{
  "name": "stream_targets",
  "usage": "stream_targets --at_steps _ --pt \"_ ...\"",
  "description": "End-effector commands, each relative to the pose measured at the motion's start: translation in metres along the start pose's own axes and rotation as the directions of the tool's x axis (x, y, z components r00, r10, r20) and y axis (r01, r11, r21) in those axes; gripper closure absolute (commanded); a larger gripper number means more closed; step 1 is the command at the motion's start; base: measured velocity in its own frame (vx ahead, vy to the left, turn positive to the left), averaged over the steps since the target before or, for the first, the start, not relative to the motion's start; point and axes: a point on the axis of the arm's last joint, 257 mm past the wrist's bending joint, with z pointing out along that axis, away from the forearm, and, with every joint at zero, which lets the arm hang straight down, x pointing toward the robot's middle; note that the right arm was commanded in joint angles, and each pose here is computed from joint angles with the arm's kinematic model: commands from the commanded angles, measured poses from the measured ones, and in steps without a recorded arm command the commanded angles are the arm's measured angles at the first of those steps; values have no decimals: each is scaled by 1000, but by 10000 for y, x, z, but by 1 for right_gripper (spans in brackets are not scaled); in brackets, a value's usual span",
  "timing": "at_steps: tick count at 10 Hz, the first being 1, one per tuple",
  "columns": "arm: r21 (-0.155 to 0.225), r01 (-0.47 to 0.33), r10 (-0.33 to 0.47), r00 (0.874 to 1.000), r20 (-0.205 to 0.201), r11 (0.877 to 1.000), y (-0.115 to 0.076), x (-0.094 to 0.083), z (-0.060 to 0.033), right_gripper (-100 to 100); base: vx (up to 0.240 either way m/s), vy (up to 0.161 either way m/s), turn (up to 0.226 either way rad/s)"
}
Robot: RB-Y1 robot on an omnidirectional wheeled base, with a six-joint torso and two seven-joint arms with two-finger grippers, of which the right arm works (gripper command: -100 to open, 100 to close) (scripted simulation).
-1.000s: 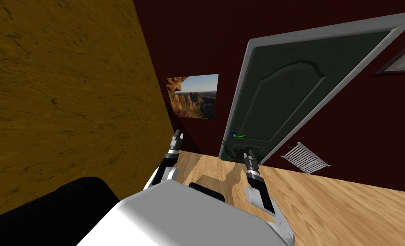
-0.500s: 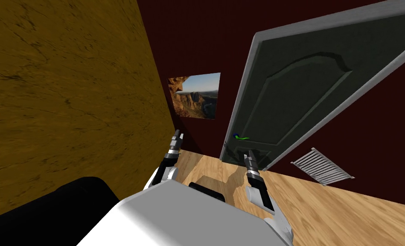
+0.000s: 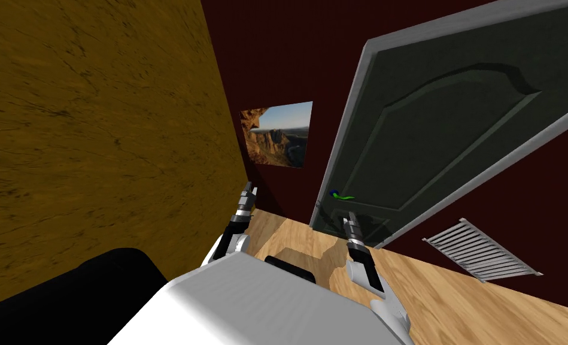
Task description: Pull the door open
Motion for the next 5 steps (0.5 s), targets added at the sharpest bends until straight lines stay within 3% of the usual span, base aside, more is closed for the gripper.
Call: stream_targets --at_steps 1,2,4,5 --pt "16 7 -7 1000 6 1000 -93 -55 14 -100 34 -54 89" --pt "28 8 -8 1000 8 1000 -146 -66 -9 -100 23 -55 61" --pt "43 17 -18 1000 18 999 -231 -155 47 -100 31 -74 154" --pt "59 18 -19 1000 20 998 -301 -171 13 -100 37 -73 62"
